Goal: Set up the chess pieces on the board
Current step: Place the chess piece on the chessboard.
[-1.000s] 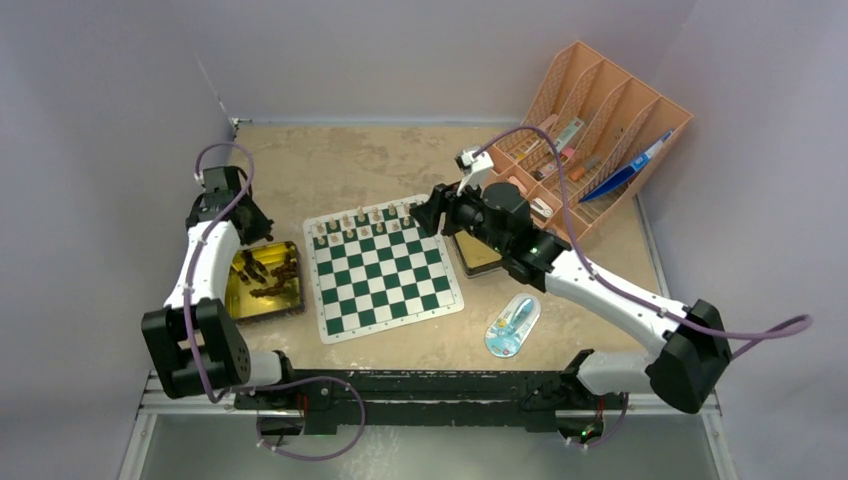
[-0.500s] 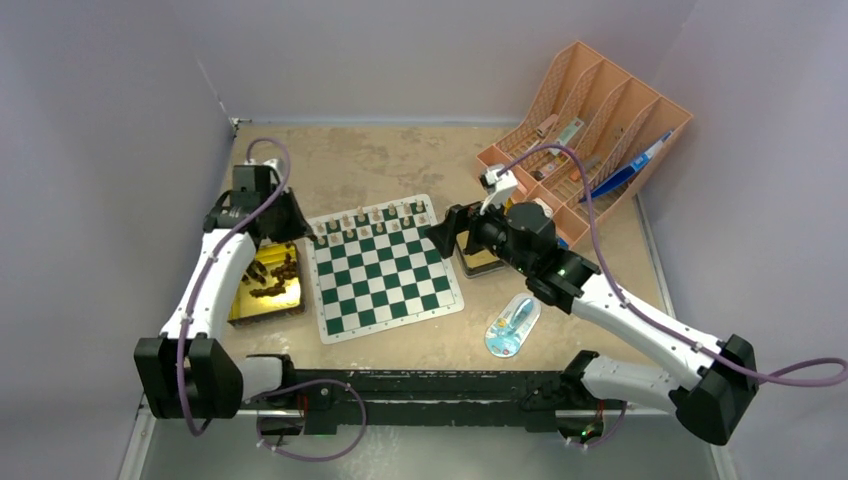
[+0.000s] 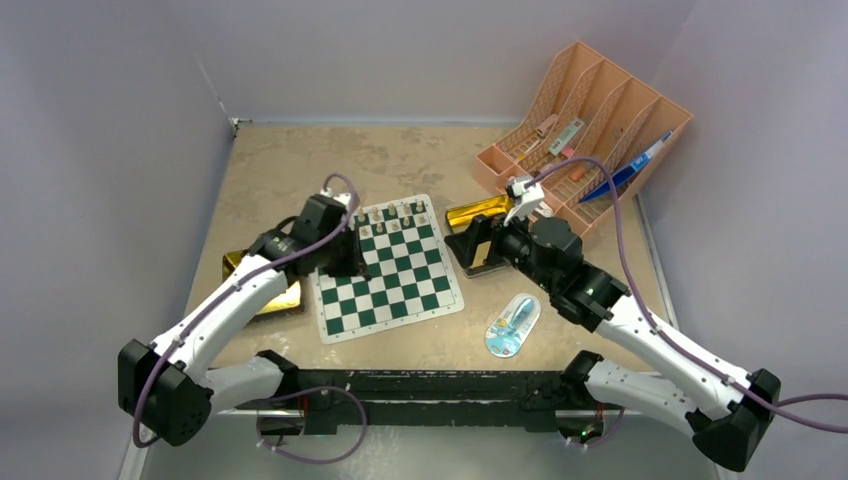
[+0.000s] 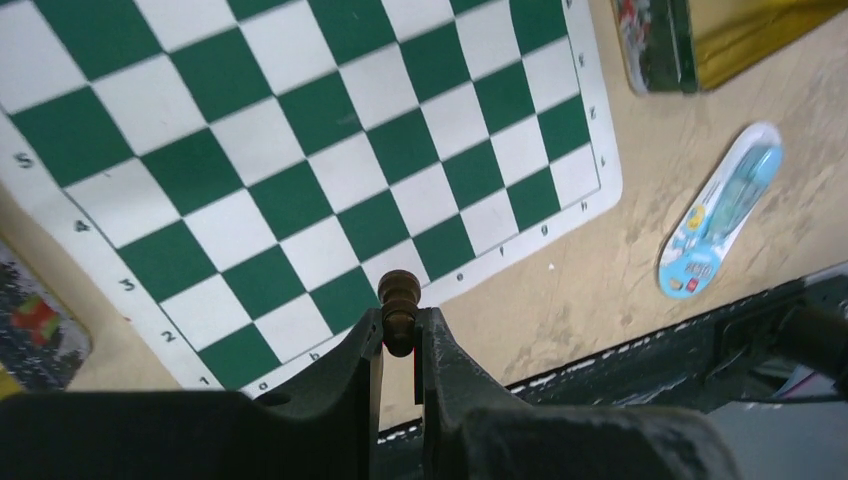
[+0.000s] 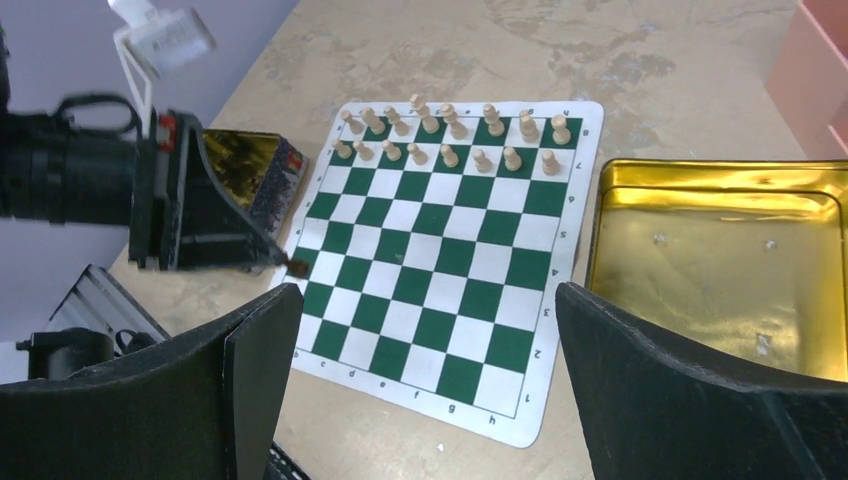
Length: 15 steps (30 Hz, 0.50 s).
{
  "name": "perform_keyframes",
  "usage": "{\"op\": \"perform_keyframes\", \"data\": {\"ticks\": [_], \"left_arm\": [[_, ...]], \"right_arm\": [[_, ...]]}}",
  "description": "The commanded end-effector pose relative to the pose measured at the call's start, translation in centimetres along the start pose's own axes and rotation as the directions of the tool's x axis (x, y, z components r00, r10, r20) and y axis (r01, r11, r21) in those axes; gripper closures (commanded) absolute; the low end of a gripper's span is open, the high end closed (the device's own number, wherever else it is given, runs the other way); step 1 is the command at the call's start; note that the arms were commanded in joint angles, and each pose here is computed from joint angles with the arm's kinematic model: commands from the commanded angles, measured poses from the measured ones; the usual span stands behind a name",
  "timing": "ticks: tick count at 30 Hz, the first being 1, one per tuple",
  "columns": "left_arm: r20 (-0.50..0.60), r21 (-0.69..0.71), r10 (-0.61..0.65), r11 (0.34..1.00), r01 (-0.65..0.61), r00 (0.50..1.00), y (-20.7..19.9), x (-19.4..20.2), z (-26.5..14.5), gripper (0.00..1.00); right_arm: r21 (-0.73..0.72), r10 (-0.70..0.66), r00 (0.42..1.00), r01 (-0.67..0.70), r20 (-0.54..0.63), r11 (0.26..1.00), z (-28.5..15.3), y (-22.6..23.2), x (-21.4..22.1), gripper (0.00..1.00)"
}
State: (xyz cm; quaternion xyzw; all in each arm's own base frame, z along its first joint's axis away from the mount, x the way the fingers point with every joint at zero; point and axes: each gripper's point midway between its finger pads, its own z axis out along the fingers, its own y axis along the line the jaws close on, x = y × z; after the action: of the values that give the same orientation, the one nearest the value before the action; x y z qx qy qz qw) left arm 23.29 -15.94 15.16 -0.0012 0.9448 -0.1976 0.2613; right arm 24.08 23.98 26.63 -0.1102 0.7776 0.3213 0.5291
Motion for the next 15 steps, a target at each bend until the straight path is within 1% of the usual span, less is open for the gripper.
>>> {"op": "perform_keyframes", "data": {"ticks": [1, 8, 15], "left_arm": [[-0.023, -0.072, 0.008, 0.997, -0.009, 1.0, -1.0, 2.1, 1.4, 1.0], [-0.076, -0.149, 0.084, 0.984, -0.094, 0.994, -2.4, 4.5, 3.3, 1.0], [-0.123, -0.163, 0.122, 0.977, -0.141, 0.985, -3.1, 6.1, 5.6, 1.0]], "right_arm": [[0.044, 0.025, 0.999, -0.026, 0.043, 0.999, -0.9, -0.8, -0.6, 0.01], [0.058, 0.037, 0.998, -0.04, 0.052, 0.998, -1.7, -1.1, -0.6, 0.01], [0.066, 0.037, 0.998, -0.04, 0.055, 0.997, -2.2, -1.3, -0.6, 0.01]]}}
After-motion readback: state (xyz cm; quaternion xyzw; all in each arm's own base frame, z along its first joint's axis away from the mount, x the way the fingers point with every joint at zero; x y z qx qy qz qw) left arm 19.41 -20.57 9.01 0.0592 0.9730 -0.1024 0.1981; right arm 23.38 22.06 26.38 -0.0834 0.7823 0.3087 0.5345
